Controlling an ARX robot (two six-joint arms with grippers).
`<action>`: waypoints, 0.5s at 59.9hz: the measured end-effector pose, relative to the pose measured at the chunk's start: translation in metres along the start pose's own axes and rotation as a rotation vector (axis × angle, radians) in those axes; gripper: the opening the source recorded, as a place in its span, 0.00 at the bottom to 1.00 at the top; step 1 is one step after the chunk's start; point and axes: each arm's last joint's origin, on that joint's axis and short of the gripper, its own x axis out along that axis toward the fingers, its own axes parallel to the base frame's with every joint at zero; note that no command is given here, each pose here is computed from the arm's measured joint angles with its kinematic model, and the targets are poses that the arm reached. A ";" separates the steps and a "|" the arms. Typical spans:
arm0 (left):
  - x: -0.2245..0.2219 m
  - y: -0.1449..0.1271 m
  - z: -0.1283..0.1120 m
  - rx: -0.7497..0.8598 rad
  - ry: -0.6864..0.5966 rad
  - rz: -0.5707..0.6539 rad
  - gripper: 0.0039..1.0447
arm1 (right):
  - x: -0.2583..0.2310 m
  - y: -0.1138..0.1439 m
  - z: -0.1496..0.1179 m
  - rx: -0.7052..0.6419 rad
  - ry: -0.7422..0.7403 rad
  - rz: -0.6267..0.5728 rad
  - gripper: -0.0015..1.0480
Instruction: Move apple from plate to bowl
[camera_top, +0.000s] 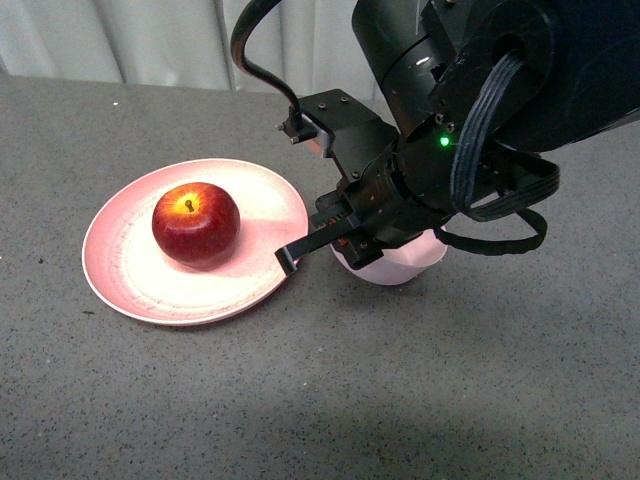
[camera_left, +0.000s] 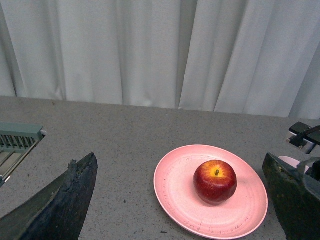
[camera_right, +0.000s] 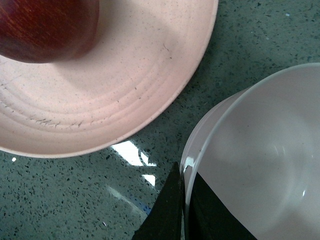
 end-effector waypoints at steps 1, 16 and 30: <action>0.000 0.000 0.000 0.000 0.000 0.000 0.94 | 0.001 0.001 0.000 0.000 0.002 0.005 0.01; 0.000 0.000 0.000 0.000 0.000 0.000 0.94 | 0.009 0.006 0.002 -0.007 0.015 0.000 0.01; 0.000 0.000 0.000 0.000 0.000 0.000 0.94 | 0.010 0.007 0.004 -0.008 -0.006 -0.007 0.19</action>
